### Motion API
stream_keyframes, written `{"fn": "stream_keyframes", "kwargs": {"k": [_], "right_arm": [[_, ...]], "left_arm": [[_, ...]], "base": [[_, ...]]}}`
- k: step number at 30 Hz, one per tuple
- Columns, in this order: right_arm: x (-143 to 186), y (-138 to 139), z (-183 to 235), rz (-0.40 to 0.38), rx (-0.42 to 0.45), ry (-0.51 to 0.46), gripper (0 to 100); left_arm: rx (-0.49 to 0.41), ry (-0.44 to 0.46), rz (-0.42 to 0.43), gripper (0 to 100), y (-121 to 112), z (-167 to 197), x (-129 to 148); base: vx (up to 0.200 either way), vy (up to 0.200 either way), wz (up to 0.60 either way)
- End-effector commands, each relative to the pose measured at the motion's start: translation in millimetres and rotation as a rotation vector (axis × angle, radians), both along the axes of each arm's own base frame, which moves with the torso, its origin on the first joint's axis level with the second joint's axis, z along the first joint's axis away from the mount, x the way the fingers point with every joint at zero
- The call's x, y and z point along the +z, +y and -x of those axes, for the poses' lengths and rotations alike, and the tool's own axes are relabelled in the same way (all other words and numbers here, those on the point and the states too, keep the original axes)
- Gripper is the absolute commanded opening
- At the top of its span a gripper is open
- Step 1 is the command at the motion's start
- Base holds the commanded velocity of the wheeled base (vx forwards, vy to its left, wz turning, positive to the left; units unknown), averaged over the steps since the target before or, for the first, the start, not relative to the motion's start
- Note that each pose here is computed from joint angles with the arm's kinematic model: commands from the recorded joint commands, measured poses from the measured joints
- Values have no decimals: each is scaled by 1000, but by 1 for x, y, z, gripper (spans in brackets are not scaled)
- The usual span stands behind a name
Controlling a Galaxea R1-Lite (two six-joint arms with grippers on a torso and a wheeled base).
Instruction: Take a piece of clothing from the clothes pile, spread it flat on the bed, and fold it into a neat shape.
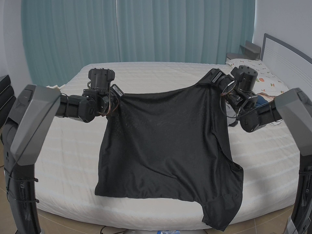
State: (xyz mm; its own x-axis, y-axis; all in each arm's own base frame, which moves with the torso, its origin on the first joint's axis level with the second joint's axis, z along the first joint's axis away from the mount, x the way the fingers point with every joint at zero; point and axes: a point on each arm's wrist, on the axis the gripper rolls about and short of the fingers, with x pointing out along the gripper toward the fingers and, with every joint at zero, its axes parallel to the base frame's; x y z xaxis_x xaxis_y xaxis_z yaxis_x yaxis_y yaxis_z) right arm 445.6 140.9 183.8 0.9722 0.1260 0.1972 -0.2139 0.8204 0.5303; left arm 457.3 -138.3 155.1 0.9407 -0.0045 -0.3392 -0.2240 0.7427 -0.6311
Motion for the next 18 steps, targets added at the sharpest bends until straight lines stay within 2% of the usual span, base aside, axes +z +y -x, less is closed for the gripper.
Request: {"fn": "stream_keyframes", "kwargs": {"k": [1, 5, 11, 12, 13, 14, 15, 18], "right_arm": [[-71, 6, -23, 37, -6, 109, 0], [-109, 4, -42, 42, -48, 139, 0], [-146, 4, -57, 51, -76, 171, 0], [-146, 4, -57, 51, -76, 171, 0], [-162, 4, -60, 63, -75, 195, 0], [-163, 4, -61, 64, -75, 198, 0], [-182, 3, -63, 75, -79, 230, 100], [-204, 0, -64, 109, -88, 272, 100]], "left_arm": [[-1, 92, -30, 0, -11, -23, -62], [19, 118, 9, 0, -15, -36, -89], [19, 149, 6, 0, -23, -47, -122], [19, 149, 6, 100, -23, -47, -122], [17, 162, 2, 100, -25, -49, -134], [16, 163, 0, 100, -25, -49, -135], [15, 165, -2, 100, -28, -52, -143], [43, 163, -18, 100, -29, -57, -156]], "base": [[0, 0, 0], [0, 0, 0], [0, 0, 0], [0, 0, 0], [0, 0, 0], [0, 0, 0], [0, 0, 0], [0, 0, 0]]}}
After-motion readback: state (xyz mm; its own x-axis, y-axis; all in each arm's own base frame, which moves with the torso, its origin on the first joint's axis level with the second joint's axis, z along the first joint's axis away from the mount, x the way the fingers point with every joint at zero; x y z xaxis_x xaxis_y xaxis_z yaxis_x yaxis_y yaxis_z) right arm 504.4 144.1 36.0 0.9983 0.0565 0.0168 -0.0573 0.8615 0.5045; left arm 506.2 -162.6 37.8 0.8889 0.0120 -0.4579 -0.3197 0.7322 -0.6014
